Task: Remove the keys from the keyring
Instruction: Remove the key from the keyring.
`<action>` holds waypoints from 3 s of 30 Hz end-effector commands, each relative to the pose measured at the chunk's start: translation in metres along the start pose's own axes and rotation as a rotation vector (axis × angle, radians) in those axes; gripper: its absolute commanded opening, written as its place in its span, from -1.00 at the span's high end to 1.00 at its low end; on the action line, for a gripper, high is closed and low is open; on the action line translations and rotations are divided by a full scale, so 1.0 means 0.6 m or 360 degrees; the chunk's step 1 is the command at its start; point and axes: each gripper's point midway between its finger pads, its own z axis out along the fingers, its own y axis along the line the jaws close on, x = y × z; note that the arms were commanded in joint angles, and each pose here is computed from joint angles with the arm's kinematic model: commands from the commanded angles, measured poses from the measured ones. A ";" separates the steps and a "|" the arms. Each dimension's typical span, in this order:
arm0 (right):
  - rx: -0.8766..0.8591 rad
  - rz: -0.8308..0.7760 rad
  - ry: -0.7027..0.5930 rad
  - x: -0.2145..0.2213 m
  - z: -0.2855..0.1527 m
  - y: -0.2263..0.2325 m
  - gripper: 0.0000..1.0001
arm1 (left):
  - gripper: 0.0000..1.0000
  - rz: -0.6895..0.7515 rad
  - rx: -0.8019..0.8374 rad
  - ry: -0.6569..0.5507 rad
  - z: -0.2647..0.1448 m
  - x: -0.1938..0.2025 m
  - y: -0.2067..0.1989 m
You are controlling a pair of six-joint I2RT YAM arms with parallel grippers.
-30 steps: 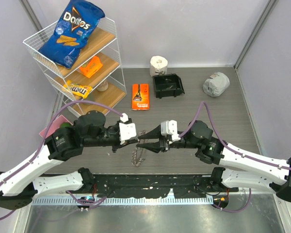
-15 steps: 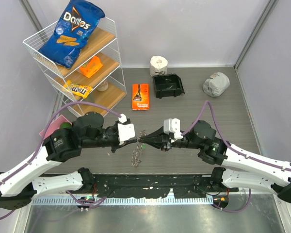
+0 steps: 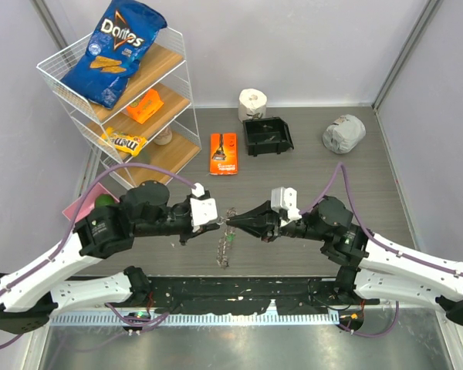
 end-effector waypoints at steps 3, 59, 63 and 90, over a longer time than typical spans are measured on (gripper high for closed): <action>0.0026 0.0057 -0.0324 -0.090 -0.007 0.002 0.90 | 1.00 -0.0016 0.0019 -0.0117 0.006 -0.019 -0.005; -0.0357 0.0834 -0.0088 -0.056 0.014 0.085 0.90 | 1.00 0.0156 -0.0309 -0.0111 -0.021 -0.069 0.071; -0.0372 0.0850 -0.0074 -0.053 0.014 0.089 0.90 | 1.00 0.0166 -0.0323 -0.0129 -0.027 -0.076 0.073; -0.0466 0.0969 -0.0022 -0.036 0.022 0.105 0.90 | 1.00 0.0251 -0.0402 -0.0192 -0.045 -0.112 0.092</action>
